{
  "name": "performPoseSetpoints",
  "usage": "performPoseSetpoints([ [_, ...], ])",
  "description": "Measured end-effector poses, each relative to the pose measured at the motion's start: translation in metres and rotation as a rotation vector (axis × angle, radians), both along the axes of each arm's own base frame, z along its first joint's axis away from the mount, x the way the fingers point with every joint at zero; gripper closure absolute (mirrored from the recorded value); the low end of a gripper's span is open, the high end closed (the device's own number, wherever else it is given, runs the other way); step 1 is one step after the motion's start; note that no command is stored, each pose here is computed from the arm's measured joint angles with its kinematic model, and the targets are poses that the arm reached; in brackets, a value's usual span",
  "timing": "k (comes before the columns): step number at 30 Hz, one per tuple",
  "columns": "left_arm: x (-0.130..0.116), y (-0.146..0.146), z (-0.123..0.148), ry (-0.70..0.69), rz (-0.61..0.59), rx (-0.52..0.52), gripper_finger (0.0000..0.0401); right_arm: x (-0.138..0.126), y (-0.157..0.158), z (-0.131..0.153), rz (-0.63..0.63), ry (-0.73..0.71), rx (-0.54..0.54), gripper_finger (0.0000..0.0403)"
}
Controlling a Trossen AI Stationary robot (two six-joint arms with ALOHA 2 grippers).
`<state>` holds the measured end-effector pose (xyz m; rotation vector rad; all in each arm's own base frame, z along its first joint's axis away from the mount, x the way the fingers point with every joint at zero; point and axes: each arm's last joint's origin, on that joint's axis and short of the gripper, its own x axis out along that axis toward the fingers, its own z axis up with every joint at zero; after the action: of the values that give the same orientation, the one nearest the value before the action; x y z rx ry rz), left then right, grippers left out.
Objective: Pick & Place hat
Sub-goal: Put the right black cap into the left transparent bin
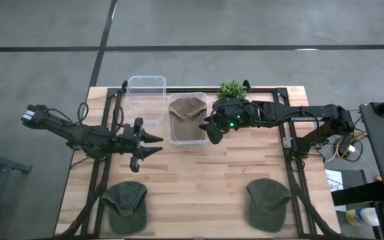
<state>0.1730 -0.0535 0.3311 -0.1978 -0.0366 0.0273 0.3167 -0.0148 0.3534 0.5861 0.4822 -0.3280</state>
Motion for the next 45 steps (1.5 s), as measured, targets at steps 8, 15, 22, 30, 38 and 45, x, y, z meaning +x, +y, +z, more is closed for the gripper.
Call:
performPoseSetpoints([
  [8, 0.0001, 0.0000, -0.0035, 0.032, -0.001, -0.037, 0.0256, 0.0004, -0.0001, 0.0006, 0.003, -0.007, -0.006, 0.0197],
  [15, 0.0021, 0.0000, -0.0026, 0.017, 0.015, -0.041, 0.0256, 0.0013, -0.0001, 0.0015, 0.003, -0.021, -0.005, 0.0197],
  [22, 0.0035, 0.0001, -0.0045, 0.029, 0.037, -0.059, 0.0256, 0.0023, -0.0001, 0.0032, 0.000, -0.042, 0.001, 0.0197],
  [30, 0.0035, 0.0001, -0.0051, 0.035, 0.037, -0.062, 0.0256, 0.0023, 0.0001, 0.0032, 0.006, -0.043, 0.009, 0.0197],
  [38, 0.0054, -0.0006, -0.0085, 0.062, 0.038, -0.053, 0.0256, 0.0026, 0.0000, 0.0029, 0.008, -0.041, 0.003, 0.0197],
  [45, 0.0054, -0.0005, -0.0083, 0.060, 0.039, -0.053, 0.0256, 0.0027, 0.0001, 0.0028, 0.009, -0.041, 0.002, 0.0197],
])
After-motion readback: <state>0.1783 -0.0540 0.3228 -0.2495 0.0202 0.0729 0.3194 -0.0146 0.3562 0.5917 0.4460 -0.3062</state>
